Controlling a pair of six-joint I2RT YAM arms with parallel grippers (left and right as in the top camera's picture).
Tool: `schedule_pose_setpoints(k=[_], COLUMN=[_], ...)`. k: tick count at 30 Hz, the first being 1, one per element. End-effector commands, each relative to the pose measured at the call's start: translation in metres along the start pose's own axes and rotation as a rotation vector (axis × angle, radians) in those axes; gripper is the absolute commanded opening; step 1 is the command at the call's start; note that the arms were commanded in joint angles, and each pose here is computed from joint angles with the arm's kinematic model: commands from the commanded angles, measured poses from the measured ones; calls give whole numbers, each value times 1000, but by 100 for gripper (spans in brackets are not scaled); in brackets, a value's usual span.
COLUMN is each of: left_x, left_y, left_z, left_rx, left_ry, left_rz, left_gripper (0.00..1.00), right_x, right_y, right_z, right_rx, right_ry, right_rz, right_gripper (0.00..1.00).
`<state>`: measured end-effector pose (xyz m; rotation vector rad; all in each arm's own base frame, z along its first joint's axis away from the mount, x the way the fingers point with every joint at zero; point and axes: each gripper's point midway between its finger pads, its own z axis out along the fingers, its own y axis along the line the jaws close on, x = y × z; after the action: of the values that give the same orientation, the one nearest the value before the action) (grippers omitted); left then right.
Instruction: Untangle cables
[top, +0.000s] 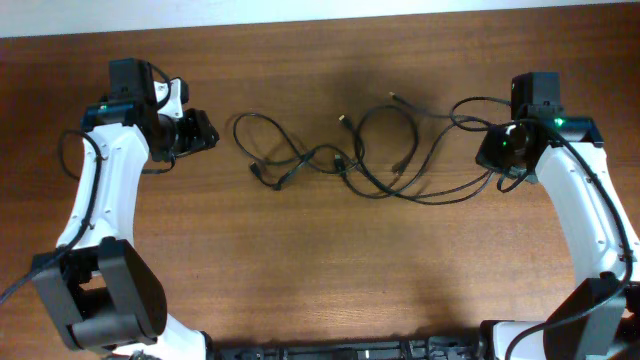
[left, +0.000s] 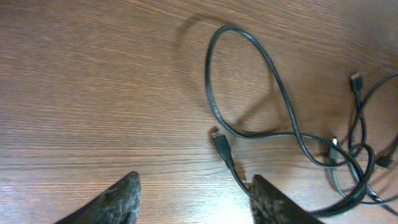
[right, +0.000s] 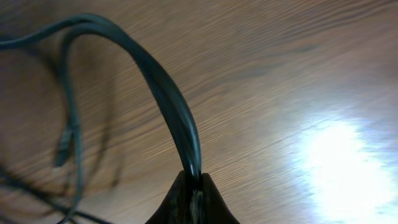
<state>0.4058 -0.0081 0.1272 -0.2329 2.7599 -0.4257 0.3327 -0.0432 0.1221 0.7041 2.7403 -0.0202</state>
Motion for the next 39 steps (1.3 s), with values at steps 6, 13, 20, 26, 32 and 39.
schedule_pose_setpoints(k=[6, 13, 20, 26, 32, 39], left_x=[11, 40, 61, 70, 72, 77], left_y=[-73, -123, -144, -141, -140, -134], left_z=[0, 20, 51, 66, 65, 65], left_rx=[131, 180, 184, 172, 170, 144], left_ry=[6, 72, 145, 189, 201, 225], left_rz=[249, 466, 527, 526, 523, 517], left_gripper=[68, 65, 49, 29, 33, 10], right_x=[11, 14, 14, 14, 14, 14], right_y=[42, 40, 40, 40, 40, 40], right_z=[-17, -17, -17, -17, -17, -17], right_rx=[-261, -254, -255, -254, -254, -251], right_ry=[64, 76, 76, 75, 75, 74], right_rz=[-78, -81, -96, -96, -98, -98], right_gripper=[4, 4, 4, 4, 4, 4])
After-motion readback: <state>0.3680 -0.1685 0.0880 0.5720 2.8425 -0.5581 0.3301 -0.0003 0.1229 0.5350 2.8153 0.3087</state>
